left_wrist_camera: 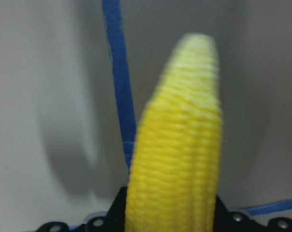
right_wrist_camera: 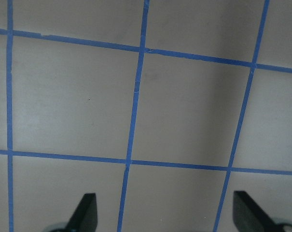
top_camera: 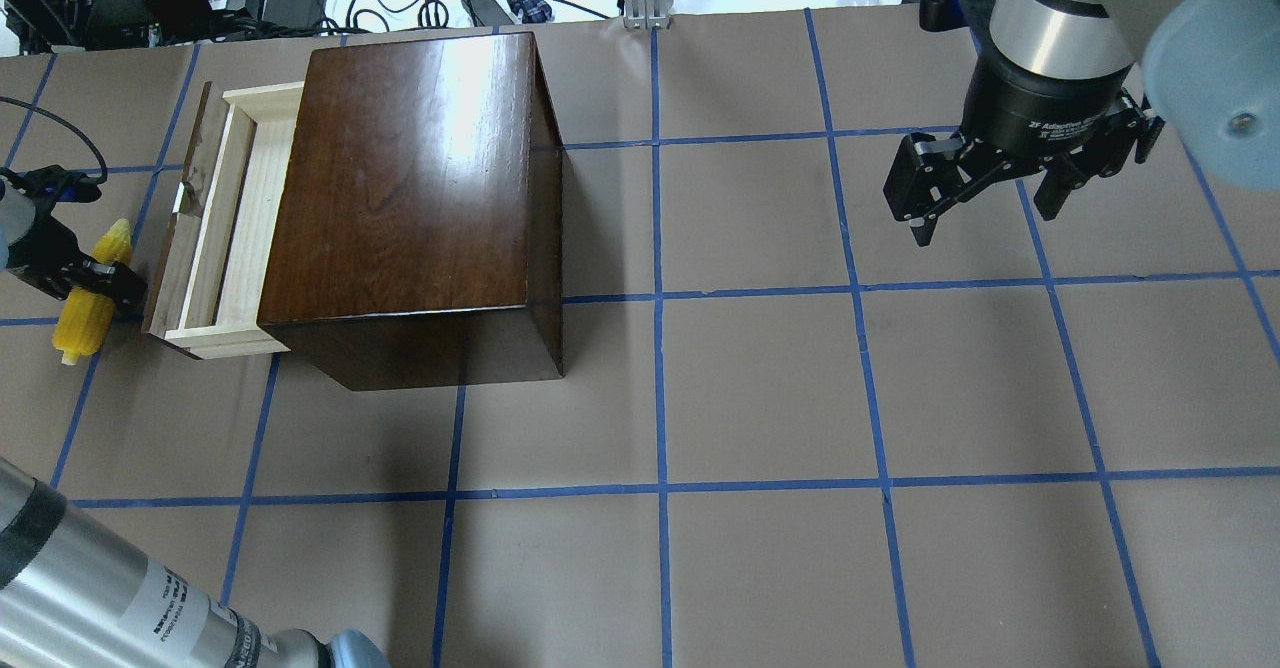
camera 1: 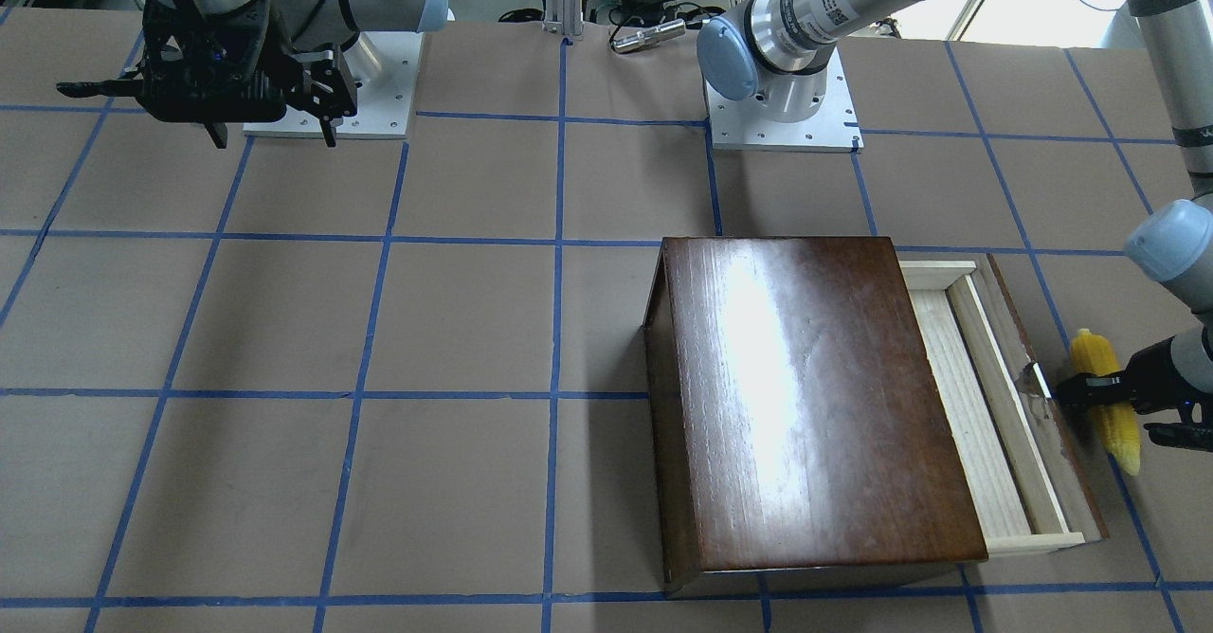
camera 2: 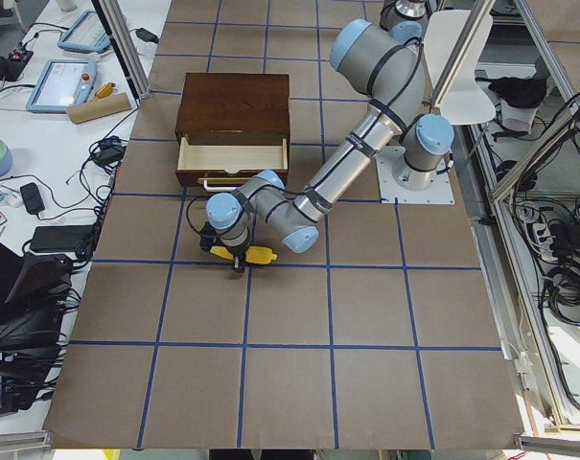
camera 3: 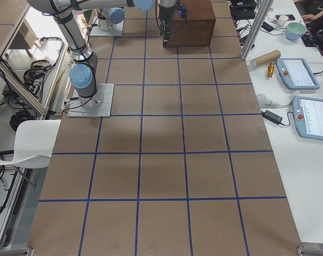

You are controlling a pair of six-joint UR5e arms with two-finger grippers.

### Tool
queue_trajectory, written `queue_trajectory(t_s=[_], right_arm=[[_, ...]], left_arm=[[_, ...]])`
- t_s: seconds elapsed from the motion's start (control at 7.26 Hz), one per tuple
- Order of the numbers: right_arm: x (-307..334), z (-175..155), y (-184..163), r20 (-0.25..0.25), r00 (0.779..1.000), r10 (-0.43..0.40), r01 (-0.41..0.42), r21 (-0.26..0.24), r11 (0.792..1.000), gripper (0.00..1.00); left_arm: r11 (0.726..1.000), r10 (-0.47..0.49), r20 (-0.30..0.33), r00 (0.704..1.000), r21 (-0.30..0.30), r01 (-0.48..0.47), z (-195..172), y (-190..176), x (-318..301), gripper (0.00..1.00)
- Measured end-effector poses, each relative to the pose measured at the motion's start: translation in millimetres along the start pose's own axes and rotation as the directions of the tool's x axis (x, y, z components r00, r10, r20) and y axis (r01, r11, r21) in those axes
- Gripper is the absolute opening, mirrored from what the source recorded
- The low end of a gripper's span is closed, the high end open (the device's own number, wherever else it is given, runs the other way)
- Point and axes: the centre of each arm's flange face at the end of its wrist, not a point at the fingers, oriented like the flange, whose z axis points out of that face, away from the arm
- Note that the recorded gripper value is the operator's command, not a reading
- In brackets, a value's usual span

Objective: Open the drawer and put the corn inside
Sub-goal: 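Lift the corn with the left gripper and carry it over the drawer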

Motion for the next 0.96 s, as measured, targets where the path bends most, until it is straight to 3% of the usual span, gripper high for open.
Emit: queue_trajectory(t_s=[0.96], right_arm=[[0.0, 0.0, 0.0, 0.000, 1.000, 0.000, 0.000, 0.000, 1.000, 1.00]], left_arm=[[1.000, -0.004, 0.022, 1.000, 0.017, 0.003, -19.3, -0.6, -0.7, 0.00]])
